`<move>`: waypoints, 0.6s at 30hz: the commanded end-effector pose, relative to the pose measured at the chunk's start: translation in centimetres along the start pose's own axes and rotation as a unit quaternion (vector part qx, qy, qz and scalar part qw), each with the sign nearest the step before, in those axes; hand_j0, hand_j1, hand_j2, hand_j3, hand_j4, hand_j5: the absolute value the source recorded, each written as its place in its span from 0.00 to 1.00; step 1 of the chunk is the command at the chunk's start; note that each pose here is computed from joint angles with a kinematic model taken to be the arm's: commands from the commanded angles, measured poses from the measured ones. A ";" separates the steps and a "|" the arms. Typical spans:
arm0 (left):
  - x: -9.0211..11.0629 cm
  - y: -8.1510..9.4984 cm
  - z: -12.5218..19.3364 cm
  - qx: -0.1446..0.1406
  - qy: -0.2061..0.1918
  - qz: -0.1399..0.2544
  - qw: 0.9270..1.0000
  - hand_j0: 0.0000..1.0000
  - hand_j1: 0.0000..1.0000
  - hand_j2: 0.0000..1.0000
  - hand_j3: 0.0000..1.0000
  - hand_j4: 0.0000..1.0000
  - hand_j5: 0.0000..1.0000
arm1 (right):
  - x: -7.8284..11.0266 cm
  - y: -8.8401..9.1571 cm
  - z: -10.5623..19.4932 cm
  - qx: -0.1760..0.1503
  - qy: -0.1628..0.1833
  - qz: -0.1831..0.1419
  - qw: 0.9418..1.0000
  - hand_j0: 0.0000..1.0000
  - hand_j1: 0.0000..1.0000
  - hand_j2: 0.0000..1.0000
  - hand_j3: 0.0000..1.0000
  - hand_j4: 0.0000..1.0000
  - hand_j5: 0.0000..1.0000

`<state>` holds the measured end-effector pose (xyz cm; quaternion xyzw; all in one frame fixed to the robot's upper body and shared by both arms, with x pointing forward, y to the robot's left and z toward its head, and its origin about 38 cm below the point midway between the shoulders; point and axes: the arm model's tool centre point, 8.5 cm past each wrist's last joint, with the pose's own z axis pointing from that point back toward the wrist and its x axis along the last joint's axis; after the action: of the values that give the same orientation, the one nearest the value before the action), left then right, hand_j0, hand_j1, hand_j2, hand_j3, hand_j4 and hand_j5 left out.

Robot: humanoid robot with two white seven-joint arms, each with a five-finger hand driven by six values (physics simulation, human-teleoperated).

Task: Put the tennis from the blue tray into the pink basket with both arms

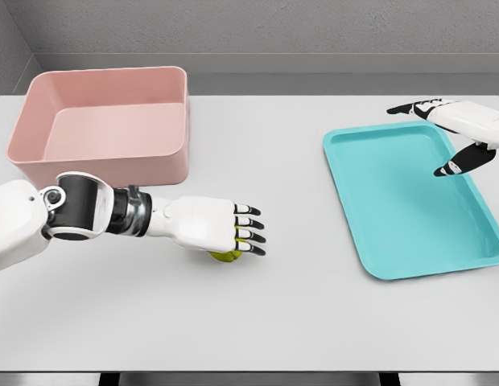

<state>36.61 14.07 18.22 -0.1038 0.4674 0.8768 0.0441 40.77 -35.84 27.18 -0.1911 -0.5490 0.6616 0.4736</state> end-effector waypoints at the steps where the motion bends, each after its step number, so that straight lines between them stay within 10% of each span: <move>1: 0.1 -0.2 -0.1 -0.005 -0.001 -0.003 1.000 1.00 1.00 1.00 1.00 1.00 1.00 | 0.0 0.0 0.0 0.000 0.000 -0.001 1.000 1.00 1.00 1.00 1.00 1.00 1.00; 18: 0.1 -1.0 -0.3 -0.044 0.002 -0.019 0.999 1.00 1.00 1.00 1.00 1.00 1.00 | 0.1 -0.1 0.0 -0.001 -0.001 0.000 1.000 1.00 1.00 1.00 1.00 1.00 1.00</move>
<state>36.71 14.24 17.32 -0.1167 0.4326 0.8921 0.0576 40.74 -35.77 27.22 -0.1910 -0.5495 0.6621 0.4725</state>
